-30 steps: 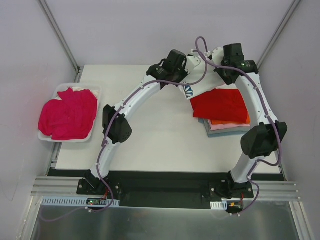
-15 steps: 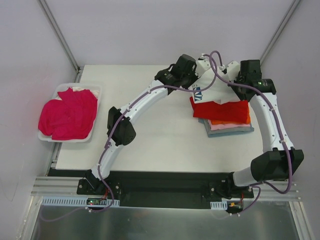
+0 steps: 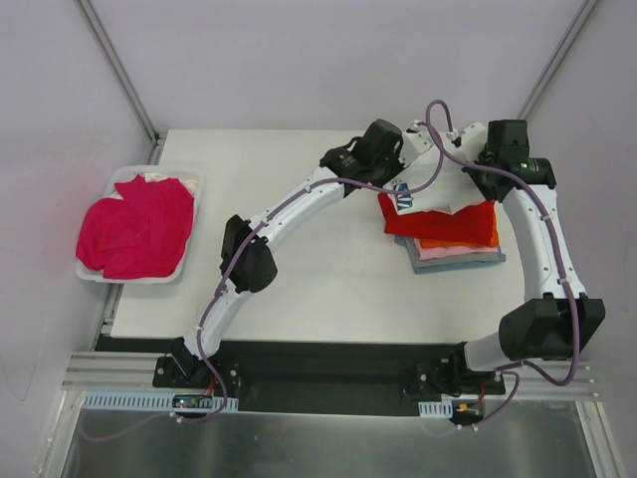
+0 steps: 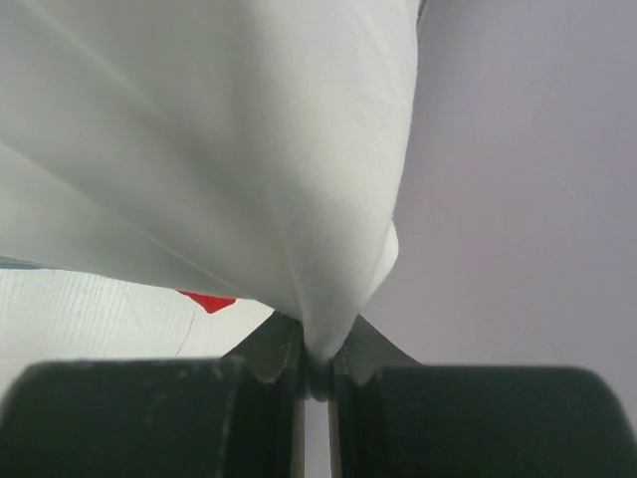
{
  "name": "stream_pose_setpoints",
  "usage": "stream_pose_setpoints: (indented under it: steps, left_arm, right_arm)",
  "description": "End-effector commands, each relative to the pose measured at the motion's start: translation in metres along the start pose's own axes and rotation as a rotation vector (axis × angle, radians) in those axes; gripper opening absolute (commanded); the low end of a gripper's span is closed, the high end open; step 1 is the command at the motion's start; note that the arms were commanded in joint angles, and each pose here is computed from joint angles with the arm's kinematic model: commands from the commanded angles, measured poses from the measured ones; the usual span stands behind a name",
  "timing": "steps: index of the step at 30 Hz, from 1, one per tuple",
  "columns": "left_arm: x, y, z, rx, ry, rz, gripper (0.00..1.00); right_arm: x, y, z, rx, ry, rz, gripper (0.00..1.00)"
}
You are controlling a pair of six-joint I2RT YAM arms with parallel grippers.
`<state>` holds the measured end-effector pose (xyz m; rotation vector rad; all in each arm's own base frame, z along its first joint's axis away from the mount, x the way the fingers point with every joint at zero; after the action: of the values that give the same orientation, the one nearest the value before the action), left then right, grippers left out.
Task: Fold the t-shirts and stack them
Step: Put the neatly folded tshirt into the corner of the board with the right arm
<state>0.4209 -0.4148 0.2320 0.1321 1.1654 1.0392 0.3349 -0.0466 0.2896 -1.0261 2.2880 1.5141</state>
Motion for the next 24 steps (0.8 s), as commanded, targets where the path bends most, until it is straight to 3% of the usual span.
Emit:
stream_pose_setpoints:
  steps: [1,10,24]
  left_arm:
    - [-0.009,0.001,-0.001,-0.022,-0.046,-0.005,0.0]
    - [-0.058,0.002,-0.001,-0.088,-0.078,-0.173,0.0]
    - [-0.108,0.019,0.035,-0.281,-0.092,-0.354,0.0]
  right_arm:
    - [0.001,0.006,-0.027,0.132,-0.023,0.012,0.01]
    - [-0.022,0.003,-0.037,0.153,-0.07,-0.028,0.01]
    - [-0.051,0.043,-0.063,0.266,-0.185,-0.236,0.01]
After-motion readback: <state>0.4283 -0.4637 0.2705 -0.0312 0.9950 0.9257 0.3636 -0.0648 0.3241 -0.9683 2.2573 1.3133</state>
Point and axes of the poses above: each gripper's point midway between its finger pads, its own y axis back along the fingers, its own z axis along the line the jaws close on, x = y × z, the point moved 4 cm from there along y, back along the fingers, and after that the axes turned 12 degrees about -y, right-handed, at the moved point
